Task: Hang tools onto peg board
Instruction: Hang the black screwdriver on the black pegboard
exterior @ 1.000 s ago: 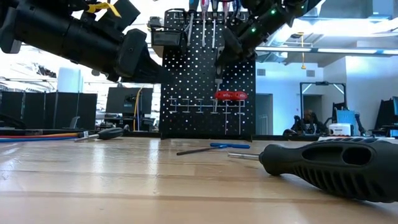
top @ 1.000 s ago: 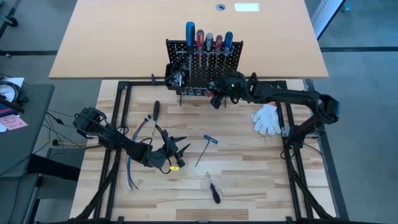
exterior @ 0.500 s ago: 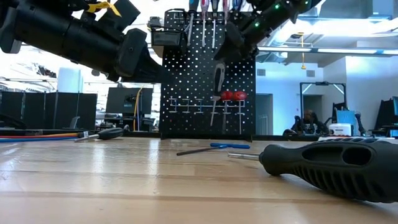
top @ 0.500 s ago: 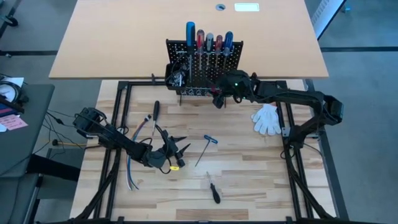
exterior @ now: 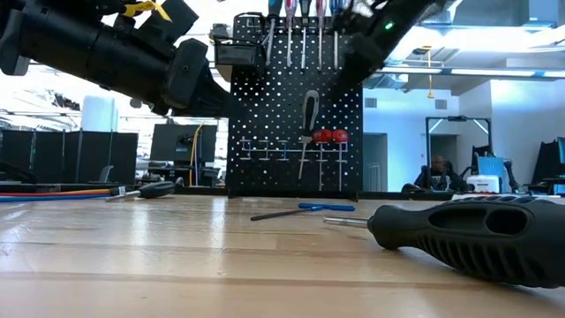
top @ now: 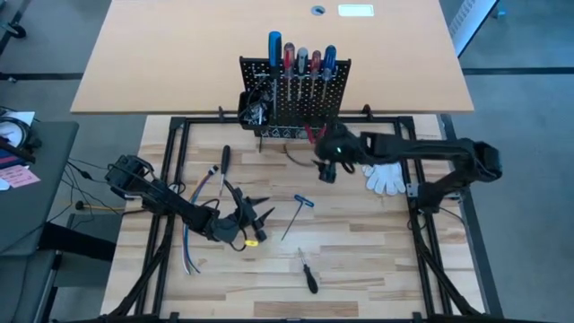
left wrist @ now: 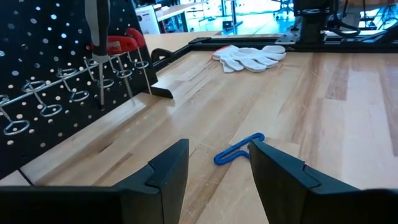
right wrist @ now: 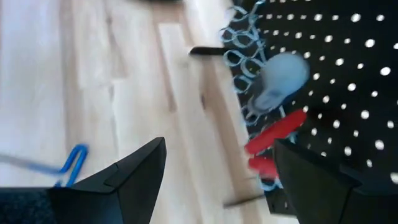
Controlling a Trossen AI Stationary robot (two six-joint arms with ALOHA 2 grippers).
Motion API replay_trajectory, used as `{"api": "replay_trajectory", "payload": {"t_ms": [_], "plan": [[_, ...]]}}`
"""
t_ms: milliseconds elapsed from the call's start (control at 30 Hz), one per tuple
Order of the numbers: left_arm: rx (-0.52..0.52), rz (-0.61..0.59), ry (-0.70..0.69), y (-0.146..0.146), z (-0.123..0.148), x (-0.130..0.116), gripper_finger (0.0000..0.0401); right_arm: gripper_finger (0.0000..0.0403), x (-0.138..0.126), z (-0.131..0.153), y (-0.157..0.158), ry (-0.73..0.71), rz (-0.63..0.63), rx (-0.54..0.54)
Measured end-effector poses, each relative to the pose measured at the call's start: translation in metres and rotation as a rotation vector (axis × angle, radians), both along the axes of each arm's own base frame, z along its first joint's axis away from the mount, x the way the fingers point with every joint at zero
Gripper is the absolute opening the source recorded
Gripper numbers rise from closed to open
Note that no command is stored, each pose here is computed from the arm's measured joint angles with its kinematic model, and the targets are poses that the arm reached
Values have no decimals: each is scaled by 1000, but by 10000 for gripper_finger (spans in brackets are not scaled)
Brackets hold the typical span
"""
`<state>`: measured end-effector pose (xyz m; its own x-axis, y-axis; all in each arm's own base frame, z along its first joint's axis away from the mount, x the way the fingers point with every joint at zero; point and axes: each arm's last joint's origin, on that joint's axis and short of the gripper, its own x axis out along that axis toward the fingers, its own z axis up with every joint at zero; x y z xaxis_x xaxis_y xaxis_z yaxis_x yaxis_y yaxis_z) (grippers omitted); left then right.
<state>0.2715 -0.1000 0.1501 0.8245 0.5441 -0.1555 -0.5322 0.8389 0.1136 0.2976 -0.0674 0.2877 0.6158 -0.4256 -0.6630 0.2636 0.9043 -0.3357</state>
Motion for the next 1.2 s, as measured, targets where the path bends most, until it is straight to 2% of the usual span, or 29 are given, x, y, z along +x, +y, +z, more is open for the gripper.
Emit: {"api": "replay_trajectory", "payload": {"t_ms": [100,200,400,567,667,767,900,1033,1133,1200], "plan": [[10,-13,3,-3,0,-1,164,302,-12,-2,25,13,50,7],[21,-26,5,-6,1,-2,164,302,-28,-17,51,1,98,47],[21,-46,3,-8,5,2,164,302,-49,-83,104,-99,182,184],[57,-186,34,-13,11,9,164,302,-51,-120,155,-169,415,353],[125,-380,93,-20,13,14,164,302,-50,-131,187,-134,596,416],[229,-641,133,-33,13,26,164,302,-49,-130,210,-111,675,422],[306,-755,268,-49,5,58,164,302,-45,-109,222,-152,678,464],[251,-818,472,-53,6,93,170,302,-49,-85,224,-227,715,466],[182,-923,549,-51,12,114,180,302,-56,-72,224,-260,735,471],[171,-991,573,-50,13,125,185,302,-61,-67,224,-263,745,474]]}}
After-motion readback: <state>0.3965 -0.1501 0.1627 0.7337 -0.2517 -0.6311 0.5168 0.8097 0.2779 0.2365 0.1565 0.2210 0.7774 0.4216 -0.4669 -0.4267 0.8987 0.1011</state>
